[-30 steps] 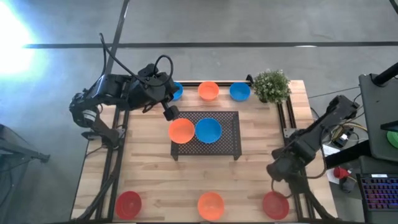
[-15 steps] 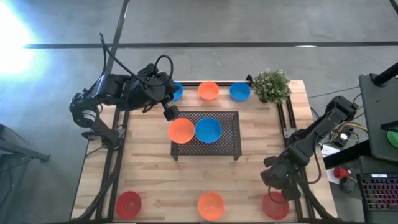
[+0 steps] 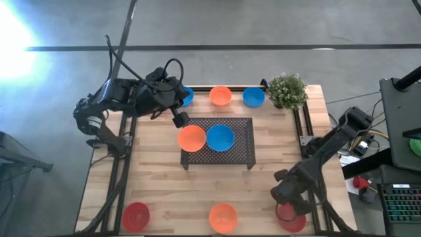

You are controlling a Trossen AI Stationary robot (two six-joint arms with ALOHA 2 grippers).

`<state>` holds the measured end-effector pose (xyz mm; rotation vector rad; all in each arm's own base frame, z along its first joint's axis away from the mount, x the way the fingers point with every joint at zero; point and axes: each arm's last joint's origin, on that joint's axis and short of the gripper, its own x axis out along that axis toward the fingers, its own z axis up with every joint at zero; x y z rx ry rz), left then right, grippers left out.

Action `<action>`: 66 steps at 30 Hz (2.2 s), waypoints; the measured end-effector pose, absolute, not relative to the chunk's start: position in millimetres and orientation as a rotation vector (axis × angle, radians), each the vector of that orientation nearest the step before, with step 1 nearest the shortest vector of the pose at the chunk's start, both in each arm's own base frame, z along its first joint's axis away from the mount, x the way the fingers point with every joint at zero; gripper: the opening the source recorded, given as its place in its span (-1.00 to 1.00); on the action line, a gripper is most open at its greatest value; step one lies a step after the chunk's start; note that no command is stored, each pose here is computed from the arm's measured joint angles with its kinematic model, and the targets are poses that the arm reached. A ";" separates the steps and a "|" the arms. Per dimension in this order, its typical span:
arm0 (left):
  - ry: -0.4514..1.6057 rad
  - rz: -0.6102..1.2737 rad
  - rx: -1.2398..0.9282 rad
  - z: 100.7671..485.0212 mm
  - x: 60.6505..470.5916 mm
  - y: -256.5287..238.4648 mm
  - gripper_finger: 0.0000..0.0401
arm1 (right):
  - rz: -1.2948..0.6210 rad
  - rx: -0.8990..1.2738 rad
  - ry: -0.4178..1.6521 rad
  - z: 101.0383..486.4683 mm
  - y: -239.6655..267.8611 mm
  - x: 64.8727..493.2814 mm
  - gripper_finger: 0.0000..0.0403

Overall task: Pick & Place Mini bowls
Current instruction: Put the right red bowl on the shelf

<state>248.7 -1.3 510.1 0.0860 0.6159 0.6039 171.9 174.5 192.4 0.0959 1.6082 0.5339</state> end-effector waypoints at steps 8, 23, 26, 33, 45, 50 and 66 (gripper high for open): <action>0.617 0.604 0.087 510.0 248.6 -1.3 -1.00 | 0.531 0.079 1.634 169.7 184.1 180.5 -0.35; 0.621 0.600 0.099 510.0 248.6 -1.3 -1.00 | 0.508 0.086 1.656 154.8 190.9 185.0 -0.60; 0.621 0.599 0.100 510.0 248.6 -1.3 -1.00 | 0.499 0.099 1.655 155.8 190.9 185.1 -0.84; 0.624 0.596 0.110 510.0 248.6 -1.3 -1.00 | 0.449 0.160 1.658 160.2 190.0 184.3 -0.96; 0.634 0.586 0.141 510.0 248.6 -1.3 -1.00 | 0.319 0.452 1.563 224.1 162.3 161.5 -0.96; 0.639 0.581 0.157 510.0 248.6 -1.3 -1.00 | 0.217 0.642 1.377 260.2 139.3 153.8 -0.96; 0.640 0.579 0.160 510.1 248.7 -1.4 -1.00 | -0.239 0.795 1.142 336.7 47.3 145.6 -0.96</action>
